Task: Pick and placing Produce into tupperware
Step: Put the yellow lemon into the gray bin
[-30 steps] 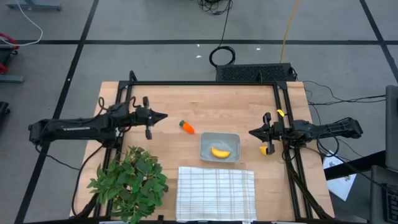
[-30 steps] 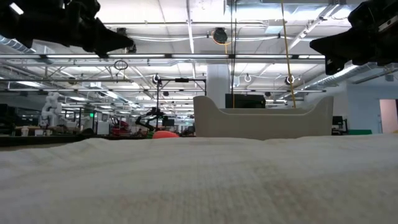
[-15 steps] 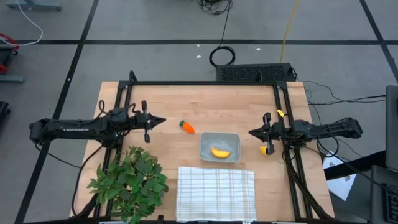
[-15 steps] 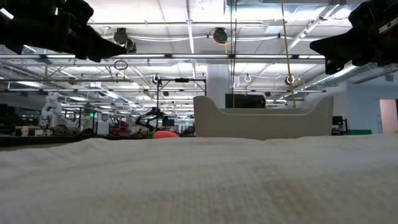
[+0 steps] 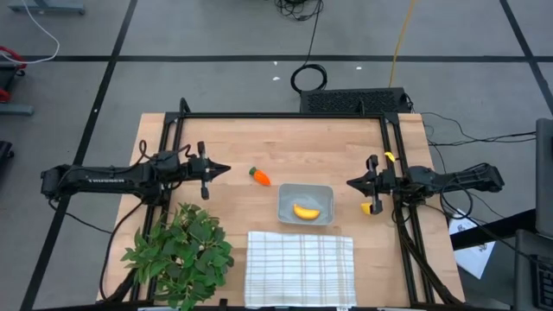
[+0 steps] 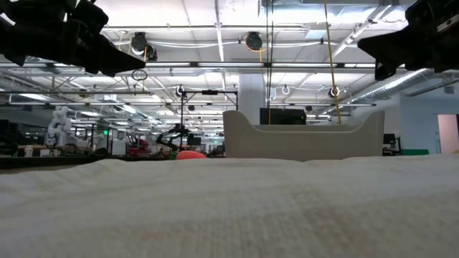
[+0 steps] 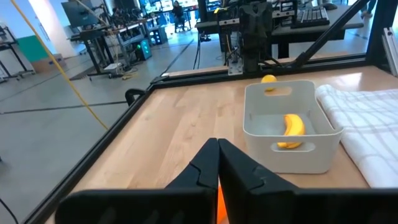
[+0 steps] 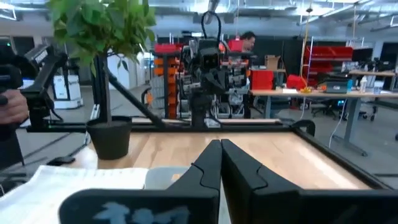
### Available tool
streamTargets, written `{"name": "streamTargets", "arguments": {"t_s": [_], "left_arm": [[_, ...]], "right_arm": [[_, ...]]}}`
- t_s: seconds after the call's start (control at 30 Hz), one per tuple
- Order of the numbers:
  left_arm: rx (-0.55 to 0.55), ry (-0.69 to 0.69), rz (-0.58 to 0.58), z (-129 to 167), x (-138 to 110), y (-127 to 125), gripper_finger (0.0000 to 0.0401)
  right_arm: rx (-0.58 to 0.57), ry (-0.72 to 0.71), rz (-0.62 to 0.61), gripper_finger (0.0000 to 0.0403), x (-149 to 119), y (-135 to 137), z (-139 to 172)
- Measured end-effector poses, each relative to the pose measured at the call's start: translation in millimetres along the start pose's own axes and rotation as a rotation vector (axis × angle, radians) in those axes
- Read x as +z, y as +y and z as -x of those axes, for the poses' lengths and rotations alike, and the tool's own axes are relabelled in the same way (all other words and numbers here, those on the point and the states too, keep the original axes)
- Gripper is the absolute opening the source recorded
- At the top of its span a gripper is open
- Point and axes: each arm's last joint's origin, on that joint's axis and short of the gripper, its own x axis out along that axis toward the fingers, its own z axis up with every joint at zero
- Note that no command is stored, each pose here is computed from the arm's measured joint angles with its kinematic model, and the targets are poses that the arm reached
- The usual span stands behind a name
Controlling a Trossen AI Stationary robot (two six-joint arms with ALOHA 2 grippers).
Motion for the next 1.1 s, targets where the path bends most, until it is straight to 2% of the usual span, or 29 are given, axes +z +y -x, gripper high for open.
{"name": "streamTargets", "arguments": {"t_s": [0.13,0.4,0.73,0.93,1.1], "left_arm": [[0.0,0.0,0.003,0.0,0.0,0.0,0.0003],[-0.001,0.001,0.003,0.0,-0.2,-0.1,0.0023],[-0.001,0.001,0.023,0.0,-0.2,-0.1,0.0002],[-0.001,0.001,0.026,0.0,-0.2,-0.1,0.0017],[-0.001,0.001,0.026,0.0,-0.2,-0.1,0.0025]], "right_arm": [[0.006,0.135,0.008,0.0,-11.1,0.3,-0.2],[-0.001,0.173,0.019,0.0,8.9,0.6,-5.5],[-0.003,0.278,0.03,0.0,39.0,1.3,-14.3],[-0.031,0.414,-0.073,0.0,66.7,1.0,-17.0],[-0.076,0.597,-0.159,0.0,79.2,0.6,-15.3]]}}
